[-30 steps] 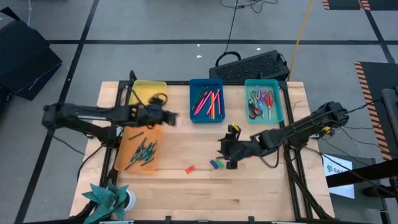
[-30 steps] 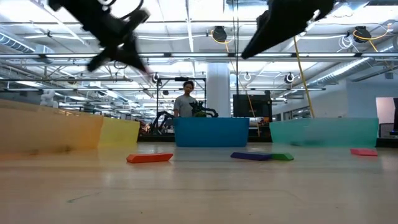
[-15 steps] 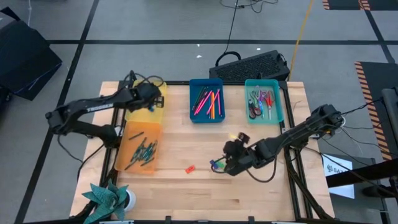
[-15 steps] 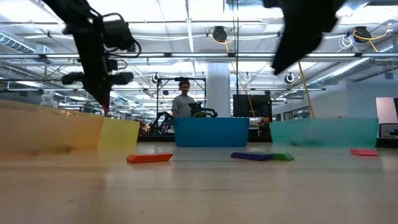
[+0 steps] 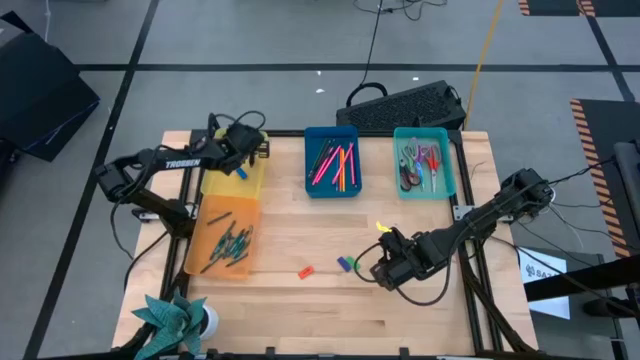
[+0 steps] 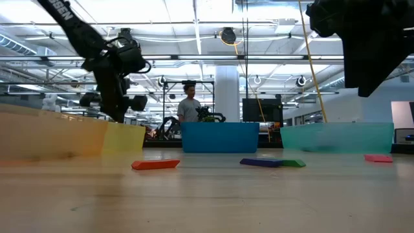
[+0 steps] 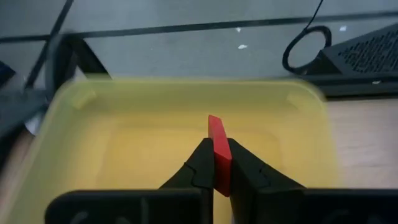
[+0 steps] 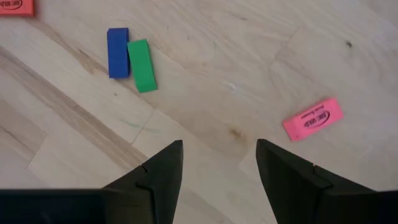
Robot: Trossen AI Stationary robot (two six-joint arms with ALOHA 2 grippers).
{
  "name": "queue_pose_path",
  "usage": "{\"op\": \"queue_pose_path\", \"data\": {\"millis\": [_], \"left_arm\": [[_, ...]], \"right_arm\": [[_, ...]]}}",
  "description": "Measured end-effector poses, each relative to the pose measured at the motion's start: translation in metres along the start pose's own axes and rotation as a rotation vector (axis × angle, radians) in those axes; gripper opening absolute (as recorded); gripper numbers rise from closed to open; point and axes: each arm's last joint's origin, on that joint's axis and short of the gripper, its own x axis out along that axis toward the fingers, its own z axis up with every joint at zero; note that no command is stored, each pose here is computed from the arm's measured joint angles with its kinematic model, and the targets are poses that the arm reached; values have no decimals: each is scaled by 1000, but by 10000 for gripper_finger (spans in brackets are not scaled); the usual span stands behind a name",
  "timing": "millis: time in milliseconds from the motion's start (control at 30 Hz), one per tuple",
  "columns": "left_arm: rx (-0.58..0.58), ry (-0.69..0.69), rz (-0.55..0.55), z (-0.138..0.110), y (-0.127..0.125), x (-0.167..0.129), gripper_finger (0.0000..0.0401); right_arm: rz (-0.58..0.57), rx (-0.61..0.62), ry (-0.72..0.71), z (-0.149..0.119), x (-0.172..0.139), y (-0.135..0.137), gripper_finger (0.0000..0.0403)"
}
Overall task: Sort crayons/erasers/pens/pencils in bins
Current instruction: Put the red eraser into the yellow bin, then put the pink eraser into the yellow bin
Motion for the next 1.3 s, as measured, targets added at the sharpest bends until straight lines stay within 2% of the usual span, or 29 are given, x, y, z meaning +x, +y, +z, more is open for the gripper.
{"op": "queue_pose_path", "data": {"millis": [167,367,500,600,667,833,967,1100,1300], "left_arm": [[-82,-41,-31,-36,14,12,25],[-73,-100,-80,-61,26,15,38],[-74,-37,-86,-71,33,17,67],[-1,46,-90,-81,38,19,98],[5,60,-136,-78,36,17,124],[85,117,-156,-72,39,6,189],[133,88,-175,-59,41,-8,226],[106,11,-197,-47,46,-23,240],[62,-101,-244,-33,53,-43,241]], "right_arm": [[11,33,4,-12,-3,1,196],[15,44,10,-16,-4,2,196],[-4,72,77,-13,-3,0,197],[-45,167,104,-7,-1,-4,200],[-89,265,101,-3,0,-8,203],[-219,502,98,5,1,-20,205],[-265,588,87,8,2,-25,205],[-254,646,90,10,20,-30,206],[-243,750,108,8,63,-50,206]]}}
